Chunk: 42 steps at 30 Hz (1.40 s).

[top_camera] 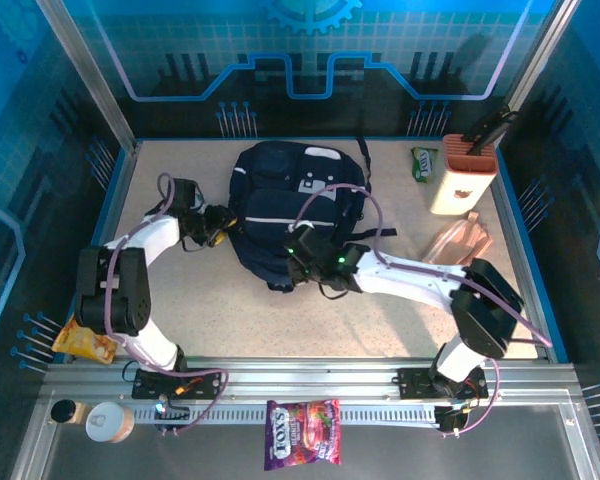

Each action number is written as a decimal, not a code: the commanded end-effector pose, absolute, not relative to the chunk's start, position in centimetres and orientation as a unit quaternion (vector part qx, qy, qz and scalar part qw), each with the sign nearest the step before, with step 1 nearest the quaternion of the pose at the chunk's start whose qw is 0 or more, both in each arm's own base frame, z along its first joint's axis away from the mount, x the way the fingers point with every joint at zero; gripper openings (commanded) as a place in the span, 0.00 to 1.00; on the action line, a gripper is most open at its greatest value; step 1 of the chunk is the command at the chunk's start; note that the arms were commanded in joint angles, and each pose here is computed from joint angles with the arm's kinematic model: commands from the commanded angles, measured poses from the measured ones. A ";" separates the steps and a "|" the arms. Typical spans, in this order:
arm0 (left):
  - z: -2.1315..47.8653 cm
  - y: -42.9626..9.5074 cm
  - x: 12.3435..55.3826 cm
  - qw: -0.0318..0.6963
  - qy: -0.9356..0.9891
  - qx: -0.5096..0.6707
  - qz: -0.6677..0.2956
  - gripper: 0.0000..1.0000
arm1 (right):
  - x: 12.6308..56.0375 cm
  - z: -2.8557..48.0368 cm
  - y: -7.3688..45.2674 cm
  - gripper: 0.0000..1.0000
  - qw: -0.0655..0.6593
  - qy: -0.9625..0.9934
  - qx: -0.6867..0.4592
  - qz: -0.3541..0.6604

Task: Pack the student bag
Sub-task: Zip the student bag at the top-center of the table.

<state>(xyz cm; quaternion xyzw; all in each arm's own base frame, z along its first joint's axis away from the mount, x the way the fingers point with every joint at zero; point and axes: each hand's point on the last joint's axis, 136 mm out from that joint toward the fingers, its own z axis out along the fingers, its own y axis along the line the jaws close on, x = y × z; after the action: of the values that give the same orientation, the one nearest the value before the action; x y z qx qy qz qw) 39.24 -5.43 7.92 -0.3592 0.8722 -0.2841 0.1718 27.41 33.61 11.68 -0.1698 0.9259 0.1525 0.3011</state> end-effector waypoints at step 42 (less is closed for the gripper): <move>7.7 -13.0 31.4 0.079 0.852 -0.446 -0.264 0.43 | 23.3 11.5 40.9 0.00 0.233 0.899 -0.230 0.289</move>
<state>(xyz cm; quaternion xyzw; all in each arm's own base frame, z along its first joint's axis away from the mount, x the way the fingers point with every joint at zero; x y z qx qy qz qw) 29.91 -13.17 7.42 -0.4482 0.8503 -0.2706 0.0548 25.59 40.29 10.01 -0.2066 0.9104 0.2658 0.2403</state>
